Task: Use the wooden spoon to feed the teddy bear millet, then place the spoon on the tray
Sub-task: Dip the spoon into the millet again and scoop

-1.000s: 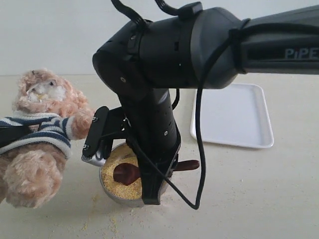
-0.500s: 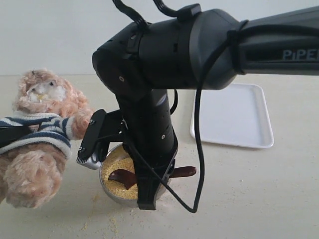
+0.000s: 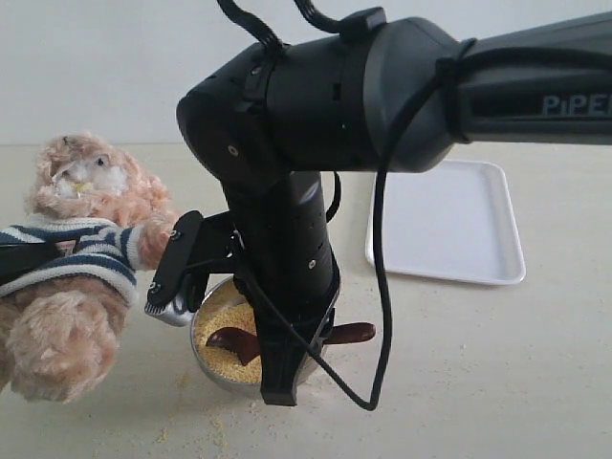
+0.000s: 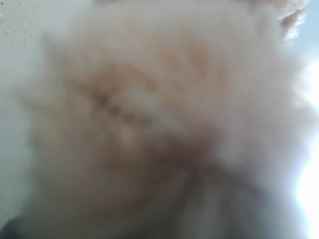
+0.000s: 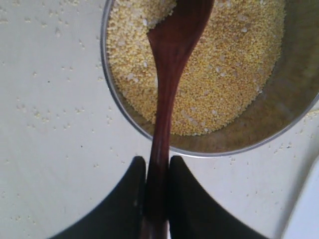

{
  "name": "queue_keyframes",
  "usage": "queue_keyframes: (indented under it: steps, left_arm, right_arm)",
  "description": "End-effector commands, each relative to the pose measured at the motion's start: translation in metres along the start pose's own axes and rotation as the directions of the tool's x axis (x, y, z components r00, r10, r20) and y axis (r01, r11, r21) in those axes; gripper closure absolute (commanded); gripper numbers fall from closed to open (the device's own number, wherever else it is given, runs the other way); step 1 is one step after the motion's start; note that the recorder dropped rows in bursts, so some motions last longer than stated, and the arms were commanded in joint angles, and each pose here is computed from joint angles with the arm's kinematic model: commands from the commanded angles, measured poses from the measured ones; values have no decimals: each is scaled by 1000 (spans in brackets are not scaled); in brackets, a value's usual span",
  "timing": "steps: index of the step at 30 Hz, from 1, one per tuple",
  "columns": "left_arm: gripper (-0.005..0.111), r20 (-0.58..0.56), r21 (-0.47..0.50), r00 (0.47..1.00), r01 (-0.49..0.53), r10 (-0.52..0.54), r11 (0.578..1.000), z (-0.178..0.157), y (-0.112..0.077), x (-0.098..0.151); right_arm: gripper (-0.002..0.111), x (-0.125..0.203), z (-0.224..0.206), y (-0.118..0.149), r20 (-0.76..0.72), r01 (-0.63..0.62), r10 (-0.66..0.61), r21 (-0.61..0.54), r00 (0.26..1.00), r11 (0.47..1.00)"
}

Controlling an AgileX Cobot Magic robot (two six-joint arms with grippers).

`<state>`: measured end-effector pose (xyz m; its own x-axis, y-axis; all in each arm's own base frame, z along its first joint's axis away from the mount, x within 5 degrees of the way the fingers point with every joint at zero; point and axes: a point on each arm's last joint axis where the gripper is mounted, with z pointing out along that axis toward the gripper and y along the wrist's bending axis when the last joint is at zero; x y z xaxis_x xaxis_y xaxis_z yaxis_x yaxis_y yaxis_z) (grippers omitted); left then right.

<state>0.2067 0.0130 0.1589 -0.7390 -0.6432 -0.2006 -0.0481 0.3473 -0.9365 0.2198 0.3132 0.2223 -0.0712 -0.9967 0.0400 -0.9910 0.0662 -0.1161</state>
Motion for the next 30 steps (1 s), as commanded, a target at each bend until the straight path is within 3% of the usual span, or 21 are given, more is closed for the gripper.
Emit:
queue_keyframes:
  steps: [1, 9, 16, 30]
  left_arm:
    - [102, 6, 42, 1000, -15, 15, 999, -1, -6, -1]
    - [102, 5, 42, 1000, -16, 15, 999, -1, -6, -1]
    - [102, 5, 42, 1000, -16, 15, 999, -1, -6, -1]
    - [102, 5, 42, 1000, -16, 15, 999, -1, -6, -1]
  right_arm:
    - [108, 0, 0, 1, 5, 5, -5, -13, 1000, 1000]
    - [108, 6, 1, -8, 10, -37, 37, -32, 999, 999]
    - [108, 7, 2, -9, 70, -87, 99, -156, 993, 984]
    - [108, 13, 0, -17, 26, -99, 100, -59, 995, 993]
